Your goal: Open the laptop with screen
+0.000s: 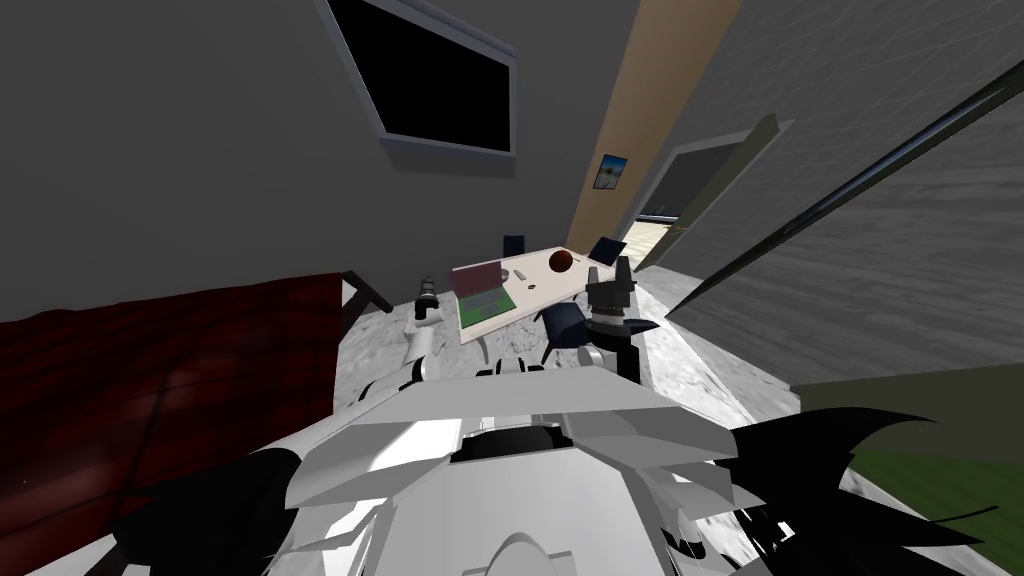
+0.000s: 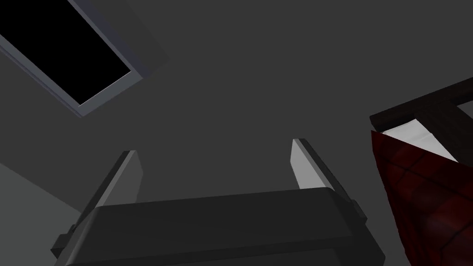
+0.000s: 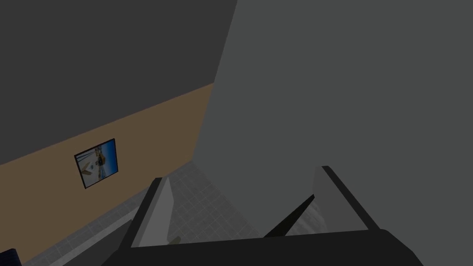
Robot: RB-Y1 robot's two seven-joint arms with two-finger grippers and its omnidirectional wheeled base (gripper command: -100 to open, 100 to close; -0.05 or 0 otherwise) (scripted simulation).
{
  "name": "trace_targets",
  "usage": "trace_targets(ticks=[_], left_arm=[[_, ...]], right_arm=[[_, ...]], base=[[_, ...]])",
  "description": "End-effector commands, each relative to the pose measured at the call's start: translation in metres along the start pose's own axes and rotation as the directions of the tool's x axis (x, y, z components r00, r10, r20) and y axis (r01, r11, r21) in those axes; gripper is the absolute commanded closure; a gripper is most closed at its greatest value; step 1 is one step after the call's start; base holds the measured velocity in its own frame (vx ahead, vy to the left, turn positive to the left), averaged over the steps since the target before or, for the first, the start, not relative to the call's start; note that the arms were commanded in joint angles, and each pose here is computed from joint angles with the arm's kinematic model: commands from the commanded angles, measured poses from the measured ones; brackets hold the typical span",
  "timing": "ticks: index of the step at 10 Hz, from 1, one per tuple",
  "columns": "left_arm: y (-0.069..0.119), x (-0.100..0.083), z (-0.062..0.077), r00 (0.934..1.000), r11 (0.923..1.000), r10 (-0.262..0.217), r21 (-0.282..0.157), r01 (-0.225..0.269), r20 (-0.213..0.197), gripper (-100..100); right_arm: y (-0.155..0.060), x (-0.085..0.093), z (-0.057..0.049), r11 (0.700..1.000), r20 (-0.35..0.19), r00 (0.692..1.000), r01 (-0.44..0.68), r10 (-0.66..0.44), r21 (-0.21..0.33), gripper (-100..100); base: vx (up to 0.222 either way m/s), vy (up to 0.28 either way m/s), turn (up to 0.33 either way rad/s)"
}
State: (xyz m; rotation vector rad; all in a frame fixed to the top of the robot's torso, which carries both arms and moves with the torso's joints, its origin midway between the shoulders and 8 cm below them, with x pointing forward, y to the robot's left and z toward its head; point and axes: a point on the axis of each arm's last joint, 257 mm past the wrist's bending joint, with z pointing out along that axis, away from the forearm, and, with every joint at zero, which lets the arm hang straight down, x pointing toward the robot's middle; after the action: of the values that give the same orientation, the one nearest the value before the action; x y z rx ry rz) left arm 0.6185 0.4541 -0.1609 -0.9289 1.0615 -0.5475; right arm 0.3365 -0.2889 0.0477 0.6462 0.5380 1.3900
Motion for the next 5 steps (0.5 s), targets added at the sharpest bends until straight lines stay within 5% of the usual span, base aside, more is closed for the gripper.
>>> trace_targets(ticks=[1, 5], left_arm=[[0.004, 0.01, 0.008, 0.9999, 0.9995, -0.001, -0.031, 0.001, -0.013, -100], [0.013, 0.03, 0.015, 0.999, 0.9968, -0.009, -0.08, 0.005, -0.044, -100]], right_arm=[[0.0, 0.0, 0.0, 1.0, 0.0, 1.0, 0.0, 0.0, 0.0, 0], [0.0, 0.0, 0.0, 1.0, 0.0, 1.0, 0.0, 0.0, 0.0, 0]], base=[[0.025, -0.019, 0.009], [0.025, -0.021, 0.006]])
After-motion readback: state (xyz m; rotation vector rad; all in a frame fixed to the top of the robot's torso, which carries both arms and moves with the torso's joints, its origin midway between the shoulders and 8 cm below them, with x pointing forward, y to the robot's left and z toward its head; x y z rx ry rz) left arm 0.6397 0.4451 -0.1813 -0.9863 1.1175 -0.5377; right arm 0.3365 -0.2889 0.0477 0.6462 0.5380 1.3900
